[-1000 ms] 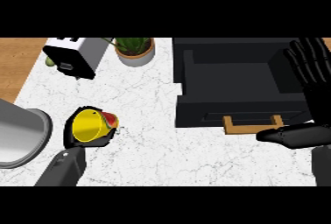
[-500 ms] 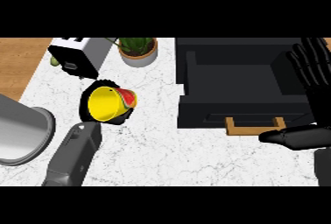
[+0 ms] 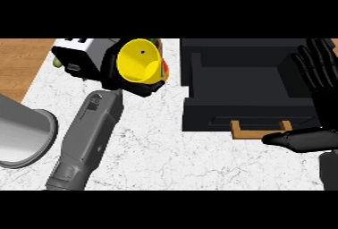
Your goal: Pick up the cup, place it into the drawer and close the drawer
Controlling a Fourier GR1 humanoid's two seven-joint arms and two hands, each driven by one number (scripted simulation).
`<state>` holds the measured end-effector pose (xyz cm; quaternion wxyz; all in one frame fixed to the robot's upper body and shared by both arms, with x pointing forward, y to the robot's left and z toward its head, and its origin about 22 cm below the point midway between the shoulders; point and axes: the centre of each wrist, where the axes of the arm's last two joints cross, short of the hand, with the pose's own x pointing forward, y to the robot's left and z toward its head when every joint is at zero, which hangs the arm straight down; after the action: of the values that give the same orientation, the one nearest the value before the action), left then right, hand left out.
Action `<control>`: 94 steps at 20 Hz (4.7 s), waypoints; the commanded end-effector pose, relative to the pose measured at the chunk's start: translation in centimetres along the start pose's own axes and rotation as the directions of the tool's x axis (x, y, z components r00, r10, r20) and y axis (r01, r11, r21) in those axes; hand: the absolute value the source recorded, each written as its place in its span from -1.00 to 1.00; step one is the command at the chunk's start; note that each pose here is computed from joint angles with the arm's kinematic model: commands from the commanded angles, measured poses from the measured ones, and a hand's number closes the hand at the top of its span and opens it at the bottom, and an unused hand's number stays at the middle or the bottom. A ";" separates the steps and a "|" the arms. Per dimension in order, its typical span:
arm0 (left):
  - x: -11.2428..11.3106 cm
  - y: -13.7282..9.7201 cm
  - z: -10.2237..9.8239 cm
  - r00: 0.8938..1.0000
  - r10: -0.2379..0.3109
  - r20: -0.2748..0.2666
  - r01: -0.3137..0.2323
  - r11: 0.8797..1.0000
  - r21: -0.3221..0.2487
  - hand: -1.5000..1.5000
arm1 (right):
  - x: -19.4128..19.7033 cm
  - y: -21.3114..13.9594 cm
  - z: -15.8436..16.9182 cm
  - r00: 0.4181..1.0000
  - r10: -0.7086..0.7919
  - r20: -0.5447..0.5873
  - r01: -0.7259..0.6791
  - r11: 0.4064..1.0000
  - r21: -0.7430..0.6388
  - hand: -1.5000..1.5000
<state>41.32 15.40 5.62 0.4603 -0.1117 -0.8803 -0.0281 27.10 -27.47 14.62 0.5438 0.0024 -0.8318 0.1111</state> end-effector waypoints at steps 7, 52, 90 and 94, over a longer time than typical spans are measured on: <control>6.7 -8.1 -9.1 0.996 -0.080 -0.043 0.078 0.996 -0.044 1.00 | -0.3 -0.1 -0.6 1.000 0.001 0.019 0.000 1.000 -0.003 -1.00; 2.2 -10.7 -7.9 0.969 0.012 -0.247 -0.002 0.999 0.041 -1.00 | 0.1 4.5 -1.8 0.971 0.232 -0.062 -0.115 0.677 0.727 -1.00; 0.8 0.8 -1.3 0.961 0.166 -0.219 -0.154 0.986 0.069 -1.00 | -12.2 -2.5 -12.4 0.814 0.544 -0.205 -0.459 0.817 0.348 1.00; 0.3 0.3 -0.3 0.953 0.191 -0.237 -0.186 0.982 0.043 -1.00 | -10.8 -3.4 -13.3 0.831 0.518 -0.203 -0.440 0.835 0.330 1.00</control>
<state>41.76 15.44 6.33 0.5645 -0.1760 -0.8063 0.0179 40.65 -27.63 2.84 0.6322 -0.0514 -0.6551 0.4105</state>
